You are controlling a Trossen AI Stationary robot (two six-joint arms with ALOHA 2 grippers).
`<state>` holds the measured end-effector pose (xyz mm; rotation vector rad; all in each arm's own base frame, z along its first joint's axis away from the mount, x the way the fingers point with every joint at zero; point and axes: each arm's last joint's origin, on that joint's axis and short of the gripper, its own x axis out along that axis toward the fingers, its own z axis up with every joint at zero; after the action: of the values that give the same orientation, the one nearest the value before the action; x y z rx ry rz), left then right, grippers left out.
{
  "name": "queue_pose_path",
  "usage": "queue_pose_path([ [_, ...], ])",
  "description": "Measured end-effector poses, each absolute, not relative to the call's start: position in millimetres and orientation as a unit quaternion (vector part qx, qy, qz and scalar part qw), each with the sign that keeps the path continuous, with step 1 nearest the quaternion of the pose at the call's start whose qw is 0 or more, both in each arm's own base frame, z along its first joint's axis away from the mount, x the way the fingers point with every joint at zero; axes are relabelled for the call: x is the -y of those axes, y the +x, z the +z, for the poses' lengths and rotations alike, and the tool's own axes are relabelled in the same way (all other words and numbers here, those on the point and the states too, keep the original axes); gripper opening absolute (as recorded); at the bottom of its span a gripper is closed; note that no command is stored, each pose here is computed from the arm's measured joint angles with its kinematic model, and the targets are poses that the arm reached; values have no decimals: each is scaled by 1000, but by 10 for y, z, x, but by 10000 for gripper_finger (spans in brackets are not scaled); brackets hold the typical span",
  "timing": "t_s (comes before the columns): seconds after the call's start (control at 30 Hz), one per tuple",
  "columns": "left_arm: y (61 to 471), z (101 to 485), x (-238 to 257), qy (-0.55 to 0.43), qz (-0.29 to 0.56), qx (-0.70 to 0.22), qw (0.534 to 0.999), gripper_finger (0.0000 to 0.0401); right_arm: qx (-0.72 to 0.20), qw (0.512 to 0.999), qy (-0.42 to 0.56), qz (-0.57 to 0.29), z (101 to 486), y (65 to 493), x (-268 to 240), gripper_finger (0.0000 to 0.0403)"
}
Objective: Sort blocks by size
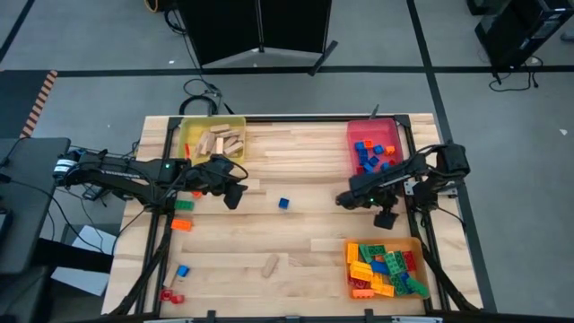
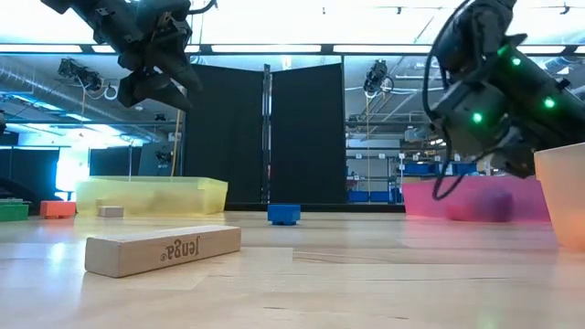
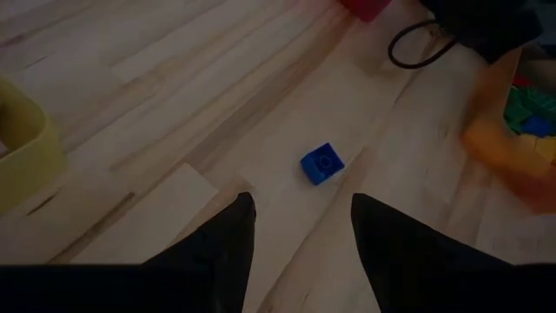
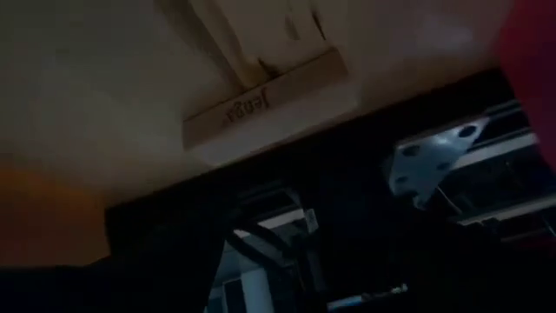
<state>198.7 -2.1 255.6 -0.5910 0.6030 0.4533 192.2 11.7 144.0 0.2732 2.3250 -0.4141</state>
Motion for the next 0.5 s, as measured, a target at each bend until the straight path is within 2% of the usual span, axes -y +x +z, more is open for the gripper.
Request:
queue_pose_path([
  [0.27,1990,2559,21,-286,217,-289,888,199,-910,378,88,-147,1376,1875,-94,305],
  [0.5,2010,2583,23,-293,213,-274,891,199,-915,364,113,-128,1401,1871,-136,294],
])
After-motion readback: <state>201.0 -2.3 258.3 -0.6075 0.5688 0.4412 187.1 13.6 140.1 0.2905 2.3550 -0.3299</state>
